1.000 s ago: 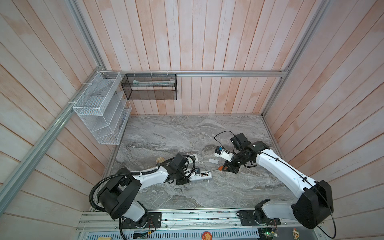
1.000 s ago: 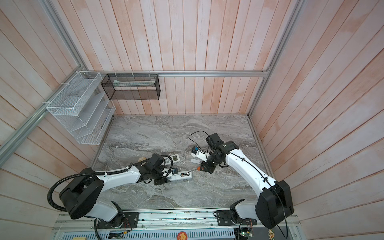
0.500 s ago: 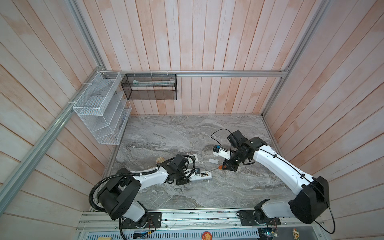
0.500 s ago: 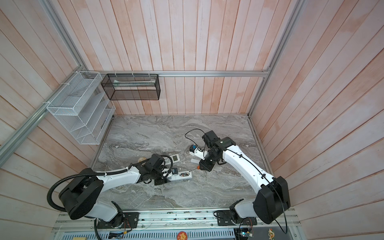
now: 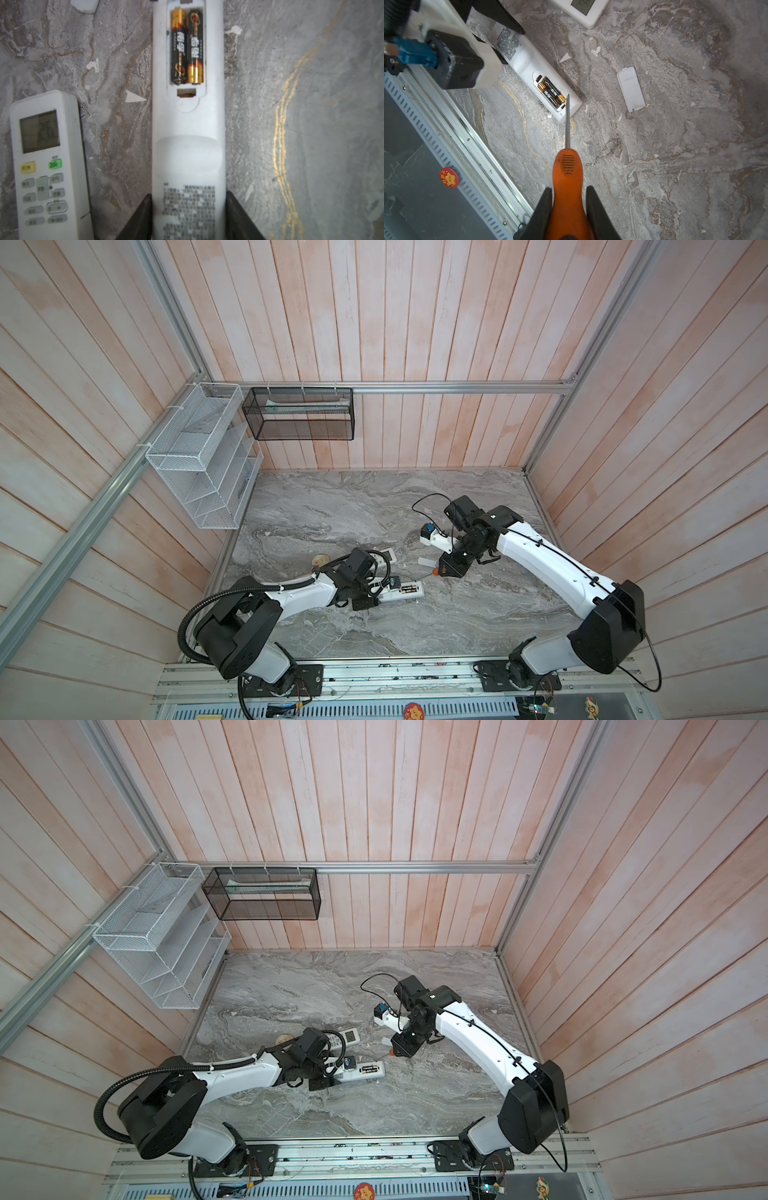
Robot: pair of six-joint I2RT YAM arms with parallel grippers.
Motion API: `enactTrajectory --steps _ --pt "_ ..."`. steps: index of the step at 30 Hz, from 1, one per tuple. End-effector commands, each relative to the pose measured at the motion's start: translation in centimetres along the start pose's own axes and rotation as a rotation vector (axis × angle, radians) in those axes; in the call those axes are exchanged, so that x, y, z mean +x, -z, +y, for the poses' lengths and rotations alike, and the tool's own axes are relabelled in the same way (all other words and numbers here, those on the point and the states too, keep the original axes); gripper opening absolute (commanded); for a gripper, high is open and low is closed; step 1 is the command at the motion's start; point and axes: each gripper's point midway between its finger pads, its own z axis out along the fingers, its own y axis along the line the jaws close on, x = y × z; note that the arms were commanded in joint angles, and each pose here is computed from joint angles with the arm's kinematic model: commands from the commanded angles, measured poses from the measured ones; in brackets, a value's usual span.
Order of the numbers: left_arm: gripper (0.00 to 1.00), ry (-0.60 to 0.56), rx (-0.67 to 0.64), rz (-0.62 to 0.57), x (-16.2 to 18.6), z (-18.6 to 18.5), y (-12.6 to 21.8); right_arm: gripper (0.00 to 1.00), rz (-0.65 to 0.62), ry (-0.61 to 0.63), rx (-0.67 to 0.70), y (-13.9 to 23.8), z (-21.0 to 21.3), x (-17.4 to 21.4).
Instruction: Unload the batteries from the remote control
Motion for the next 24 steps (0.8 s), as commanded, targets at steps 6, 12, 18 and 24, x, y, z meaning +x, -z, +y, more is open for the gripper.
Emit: enactTrajectory --steps 6,12,18,24 --pt "0.24 0.021 0.121 0.21 5.7 -3.8 -1.3 0.0 0.045 -0.028 0.032 0.5 0.0 0.1" --pt "0.24 0.023 0.12 0.209 5.7 -3.8 -1.4 0.0 0.052 -0.012 0.026 0.3 0.6 -0.1" --pt "0.24 0.023 0.12 0.21 5.7 -3.8 -1.4 0.0 0.062 -0.006 0.025 0.2 0.7 -0.3" --pt "0.24 0.022 0.121 0.212 5.8 -3.8 -1.4 0.0 0.087 0.003 0.016 0.0 1.0 -0.2"
